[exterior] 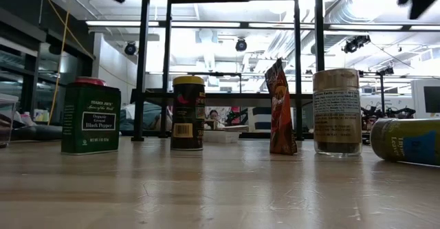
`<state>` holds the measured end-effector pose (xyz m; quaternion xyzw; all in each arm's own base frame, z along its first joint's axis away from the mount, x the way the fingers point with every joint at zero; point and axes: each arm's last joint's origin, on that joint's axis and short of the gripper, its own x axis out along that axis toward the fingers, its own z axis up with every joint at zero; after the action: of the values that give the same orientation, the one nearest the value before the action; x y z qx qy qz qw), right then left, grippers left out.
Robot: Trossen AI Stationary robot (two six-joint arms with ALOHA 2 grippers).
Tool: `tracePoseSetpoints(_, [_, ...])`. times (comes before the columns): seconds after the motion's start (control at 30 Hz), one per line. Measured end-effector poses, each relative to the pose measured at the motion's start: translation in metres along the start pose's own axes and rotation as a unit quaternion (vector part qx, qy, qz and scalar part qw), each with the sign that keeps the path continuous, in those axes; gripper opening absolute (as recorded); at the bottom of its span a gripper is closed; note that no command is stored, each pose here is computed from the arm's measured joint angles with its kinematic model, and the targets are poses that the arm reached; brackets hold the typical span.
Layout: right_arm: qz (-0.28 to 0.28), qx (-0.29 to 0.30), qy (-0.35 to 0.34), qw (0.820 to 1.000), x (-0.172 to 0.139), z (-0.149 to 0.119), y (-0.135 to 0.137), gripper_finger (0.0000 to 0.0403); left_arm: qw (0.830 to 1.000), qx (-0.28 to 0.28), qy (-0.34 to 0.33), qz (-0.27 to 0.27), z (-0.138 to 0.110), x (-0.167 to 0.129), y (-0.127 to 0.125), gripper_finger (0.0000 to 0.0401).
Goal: Shelf spices
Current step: Adjust the black seasoning box
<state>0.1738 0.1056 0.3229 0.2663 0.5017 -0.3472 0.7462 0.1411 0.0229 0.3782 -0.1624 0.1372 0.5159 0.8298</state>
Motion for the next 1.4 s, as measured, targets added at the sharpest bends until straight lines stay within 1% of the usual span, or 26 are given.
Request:
tracePoseSetpoints(0.07, [-0.015,0.022,-0.004,1.000,0.003,-0.008,-0.003,0.0153,0.999,0.002,0.043,-0.019,-0.001,0.009,0.002,0.0007])
tracePoseSetpoints(0.13, [-0.006,0.032,-0.003,0.999,0.007,-0.015,-0.001,0.0064,0.993,0.007,0.088,-0.079,-0.005,0.014,-0.003,0.0002])
tracePoseSetpoints(0.17, [0.008,0.036,-0.002,0.999,0.009,-0.018,0.002,0.0033,0.987,0.013,0.108,-0.115,-0.008,0.014,-0.007,0.0003])
tracePoseSetpoints(0.2, [0.026,0.039,-0.002,0.999,0.010,-0.021,0.006,0.0019,0.981,0.019,0.123,-0.148,-0.010,0.013,-0.011,0.0003])
tracePoseSetpoints(0.3, [0.084,0.049,-0.008,0.995,0.015,-0.026,0.017,0.0016,0.964,0.026,0.119,-0.237,-0.013,0.004,-0.026,0.0001])
tracePoseSetpoints(0.37, [0.124,0.048,-0.010,0.991,0.019,-0.026,0.026,0.0005,0.954,0.016,0.106,-0.280,-0.017,-0.004,-0.034,0.0001])
tracePoseSetpoints(0.4, [0.142,0.046,-0.012,0.989,0.020,-0.026,0.030,0.0003,0.951,0.009,0.103,-0.293,-0.022,-0.008,-0.038,0.0001])
tracePoseSetpoints(0.5, [0.181,0.040,-0.022,0.982,0.024,-0.022,0.038,0.0008,0.948,-0.007,0.113,-0.298,-0.047,-0.014,-0.048,0.0001])
tracePoseSetpoints(0.6, [0.207,0.015,-0.038,0.978,0.026,-0.015,0.044,0.0009,0.944,-0.036,0.127,-0.302,-0.074,-0.017,-0.055,0.0001])
tracePoseSetpoints(0.7, [0.220,-0.040,-0.058,0.973,0.027,-0.004,0.048,0.0007,0.936,-0.071,0.135,-0.319,-0.092,-0.018,-0.061,0.0001])
tracePoseSetpoints(0.77, [0.230,-0.076,-0.059,0.969,0.029,0.005,0.049,0.0002,0.929,-0.095,0.131,-0.333,-0.096,-0.019,-0.066,0.0000])
tracePoseSetpoints(0.83, [0.233,-0.101,-0.071,0.965,0.031,0.013,0.050,0.0002,0.923,-0.113,0.121,-0.347,-0.093,-0.020,-0.070,0.0000])
tracePoseSetpoints(0.9, [0.233,-0.129,-0.090,0.960,0.033,0.022,0.050,0.0001,0.920,-0.119,0.119,-0.355,-0.093,-0.021,-0.073,0.0000])
tracePoseSetpoints(1.03, [0.240,-0.205,-0.132,0.940,0.034,0.036,0.052,0.0000,0.913,-0.131,0.129,-0.364,-0.093,-0.019,-0.076,0.0000])
tracePoseSetpoints(1.1, [0.251,-0.233,-0.143,0.929,0.037,0.042,0.053,0.0000,0.908,-0.139,0.143,-0.369,-0.094,-0.019,-0.077,0.0000])
tracePoseSetpoints(1.17, [0.254,-0.253,-0.148,0.921,0.041,0.045,0.053,0.0000,0.907,-0.147,0.151,-0.366,-0.095,-0.019,-0.078,0.0000])
tracePoseSetpoints(1.23, [0.253,-0.259,-0.151,0.920,0.046,0.046,0.052,0.0000,0.906,-0.159,0.157,-0.361,-0.096,-0.018,-0.079,0.0000])
tracePoseSetpoints(1.3, [0.252,-0.255,-0.143,0.922,0.054,0.045,0.051,0.0000,0.905,-0.160,0.168,-0.356,-0.099,-0.017,-0.080,0.0000])
tracePoseSetpoints(1.4, [0.248,-0.222,-0.115,0.936,0.067,0.041,0.047,0.0000,0.905,-0.147,0.196,-0.348,-0.106,-0.012,-0.084,0.0000])
